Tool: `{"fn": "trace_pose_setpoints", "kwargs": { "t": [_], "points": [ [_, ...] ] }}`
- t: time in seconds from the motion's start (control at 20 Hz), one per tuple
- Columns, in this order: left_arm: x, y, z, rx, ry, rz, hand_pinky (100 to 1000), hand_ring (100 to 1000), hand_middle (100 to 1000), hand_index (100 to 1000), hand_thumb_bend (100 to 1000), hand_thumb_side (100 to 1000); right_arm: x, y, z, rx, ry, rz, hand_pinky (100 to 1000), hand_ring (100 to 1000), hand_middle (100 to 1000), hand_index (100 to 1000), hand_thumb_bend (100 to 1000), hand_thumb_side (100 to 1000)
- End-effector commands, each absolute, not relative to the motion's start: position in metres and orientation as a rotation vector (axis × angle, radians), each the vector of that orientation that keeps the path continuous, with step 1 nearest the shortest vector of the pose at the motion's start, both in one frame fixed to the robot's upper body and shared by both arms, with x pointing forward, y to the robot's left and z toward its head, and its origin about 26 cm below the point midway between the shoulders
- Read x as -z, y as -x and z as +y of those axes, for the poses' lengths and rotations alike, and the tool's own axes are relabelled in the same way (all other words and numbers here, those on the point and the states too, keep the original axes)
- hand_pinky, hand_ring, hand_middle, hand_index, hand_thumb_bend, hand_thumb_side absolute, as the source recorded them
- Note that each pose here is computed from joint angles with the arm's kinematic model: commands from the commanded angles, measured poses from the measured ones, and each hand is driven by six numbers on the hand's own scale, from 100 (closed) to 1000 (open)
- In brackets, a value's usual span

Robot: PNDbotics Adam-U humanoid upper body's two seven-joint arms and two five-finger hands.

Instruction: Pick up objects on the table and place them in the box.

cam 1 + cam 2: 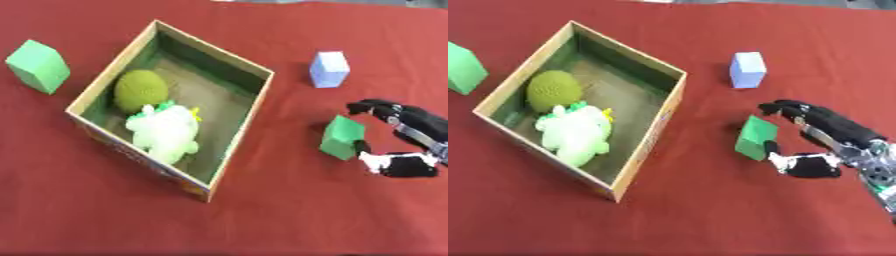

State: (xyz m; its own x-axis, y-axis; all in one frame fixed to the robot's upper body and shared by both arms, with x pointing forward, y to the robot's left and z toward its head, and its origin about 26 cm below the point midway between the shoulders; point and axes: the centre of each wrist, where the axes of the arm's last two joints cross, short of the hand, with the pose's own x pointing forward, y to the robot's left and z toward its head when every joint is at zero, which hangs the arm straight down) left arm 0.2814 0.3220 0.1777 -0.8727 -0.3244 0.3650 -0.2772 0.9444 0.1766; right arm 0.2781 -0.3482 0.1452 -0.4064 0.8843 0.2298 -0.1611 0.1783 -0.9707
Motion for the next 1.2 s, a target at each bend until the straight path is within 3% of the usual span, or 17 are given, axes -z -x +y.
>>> {"fn": "trace_pose_setpoints", "kwargs": {
  "t": [0.05, 0.2, 0.75, 0.95, 1.2],
  "points": [
    [-0.1859, -0.2796, 0.3213, 0.183, -0.43, -2.73, 860, 921, 804, 889, 100, 718, -0.1482, -0.2782, -0.3503, -1.404, 0.699, -1.504, 1000, 1000, 845, 1000, 100, 600],
    [-0.1859, -0.2797, 0.3211, 0.182, -0.429, -2.73, 860, 922, 804, 889, 100, 718, -0.1465, -0.278, -0.3488, -1.394, 0.655, -1.493, 1000, 1000, 838, 1000, 100, 695],
    [-0.186, -0.2798, 0.3211, 0.185, -0.429, -2.728, 861, 922, 805, 888, 100, 718, -0.1453, -0.2767, -0.3497, -1.35, 0.625, -1.469, 1000, 1000, 795, 1000, 100, 635],
    [-0.1862, -0.2799, 0.321, 0.187, -0.427, -2.728, 861, 923, 805, 888, 100, 718, -0.1445, -0.2768, -0.3493, -1.349, 0.597, -1.458, 1000, 1000, 628, 996, 100, 648],
    [-0.1863, -0.2799, 0.3211, 0.186, -0.428, -2.728, 861, 923, 805, 888, 100, 718, -0.144, -0.2776, -0.3504, -1.322, 0.561, -1.454, 1000, 1000, 389, 817, 100, 566]
  ]
}}
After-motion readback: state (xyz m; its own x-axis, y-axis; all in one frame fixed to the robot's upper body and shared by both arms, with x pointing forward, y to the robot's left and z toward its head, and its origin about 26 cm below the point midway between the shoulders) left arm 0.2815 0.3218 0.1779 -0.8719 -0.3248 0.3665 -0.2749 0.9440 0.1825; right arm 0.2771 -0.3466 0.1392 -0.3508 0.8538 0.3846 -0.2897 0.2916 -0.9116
